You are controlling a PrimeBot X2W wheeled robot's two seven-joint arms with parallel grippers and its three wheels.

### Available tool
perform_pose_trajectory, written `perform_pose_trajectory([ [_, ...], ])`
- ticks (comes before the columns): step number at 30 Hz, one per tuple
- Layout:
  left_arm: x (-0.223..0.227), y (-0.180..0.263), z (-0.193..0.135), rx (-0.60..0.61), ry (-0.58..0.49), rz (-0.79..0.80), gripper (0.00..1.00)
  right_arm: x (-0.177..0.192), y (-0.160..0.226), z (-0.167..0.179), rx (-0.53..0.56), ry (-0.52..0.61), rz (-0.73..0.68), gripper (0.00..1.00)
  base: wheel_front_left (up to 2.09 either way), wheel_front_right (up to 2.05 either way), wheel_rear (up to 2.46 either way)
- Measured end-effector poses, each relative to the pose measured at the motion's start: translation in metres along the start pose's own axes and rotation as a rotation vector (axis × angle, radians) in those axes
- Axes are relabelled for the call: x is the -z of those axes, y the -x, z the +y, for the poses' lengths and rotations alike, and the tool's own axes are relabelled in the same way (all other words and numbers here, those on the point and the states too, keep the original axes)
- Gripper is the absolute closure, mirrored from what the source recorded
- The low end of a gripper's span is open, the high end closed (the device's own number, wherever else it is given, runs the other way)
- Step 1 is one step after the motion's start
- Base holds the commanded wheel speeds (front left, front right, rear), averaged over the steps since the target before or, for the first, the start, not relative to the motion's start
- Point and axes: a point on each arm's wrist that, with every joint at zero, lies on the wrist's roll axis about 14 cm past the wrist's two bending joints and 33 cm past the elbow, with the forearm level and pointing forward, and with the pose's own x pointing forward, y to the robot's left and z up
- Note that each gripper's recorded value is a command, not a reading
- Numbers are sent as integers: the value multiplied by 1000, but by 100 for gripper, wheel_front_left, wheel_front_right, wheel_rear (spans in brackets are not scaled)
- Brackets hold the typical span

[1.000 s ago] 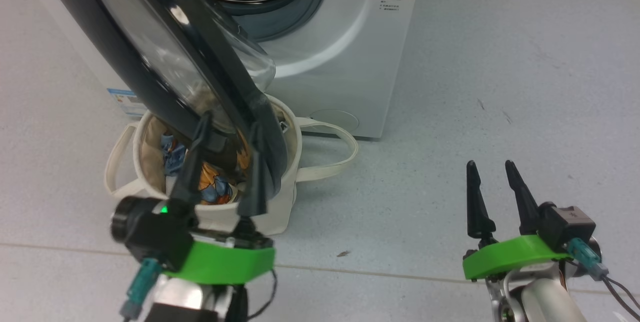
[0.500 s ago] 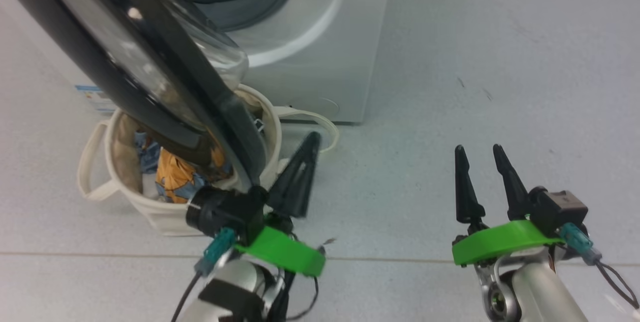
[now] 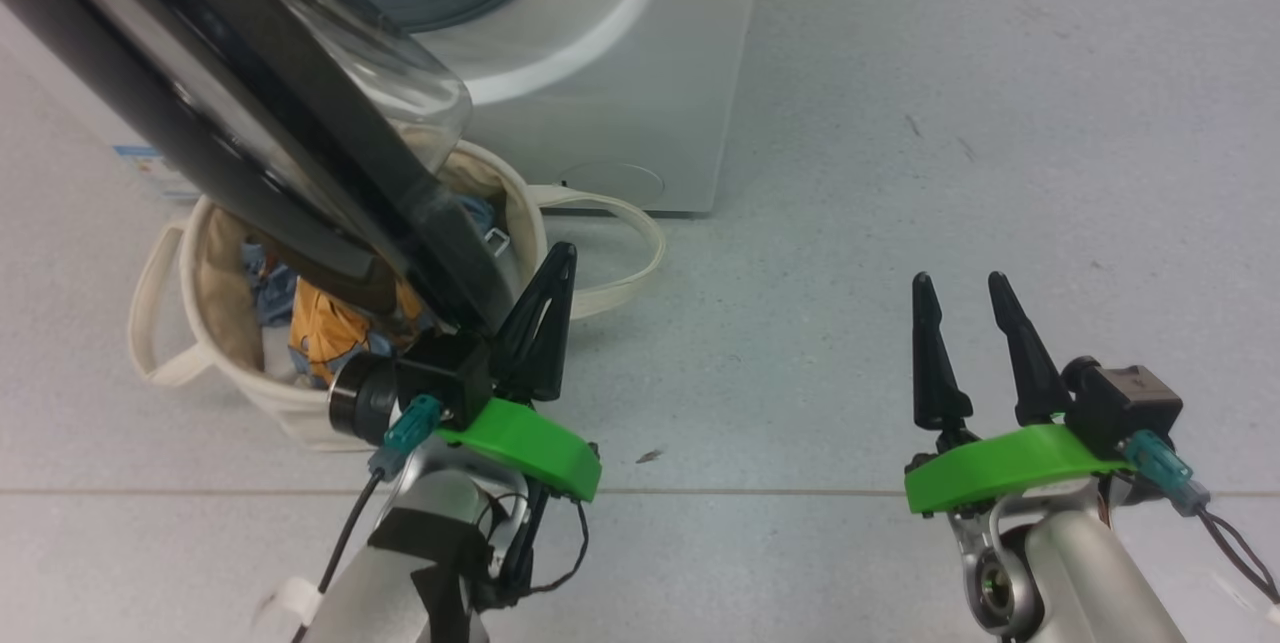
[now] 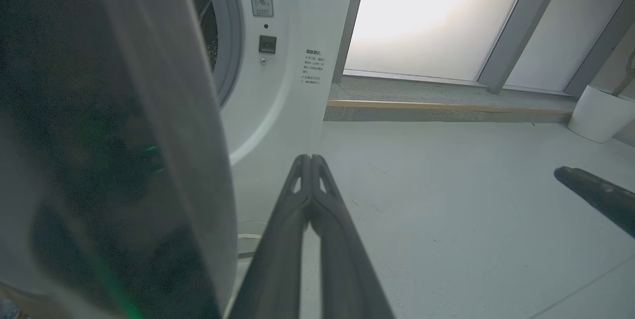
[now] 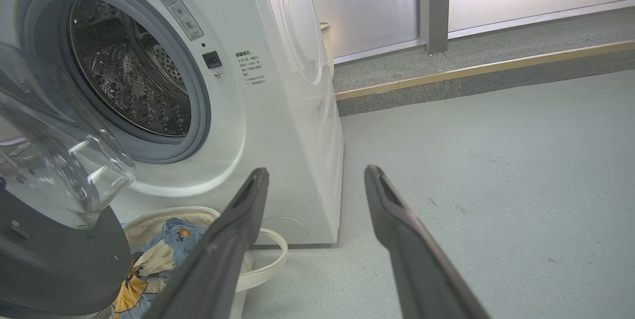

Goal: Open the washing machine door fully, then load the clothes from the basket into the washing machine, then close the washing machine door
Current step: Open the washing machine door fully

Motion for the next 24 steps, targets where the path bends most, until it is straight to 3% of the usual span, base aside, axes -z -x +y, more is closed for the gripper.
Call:
perform_pose_trajectory([
  [13,0,25,30,-104,12,10,100,15,-18,35,-104,-16,30,0,0,0,0],
  [24,-25,79,80,-295,11,-56,100,28,-32,89,-256,-23,61,0,0,0,0],
])
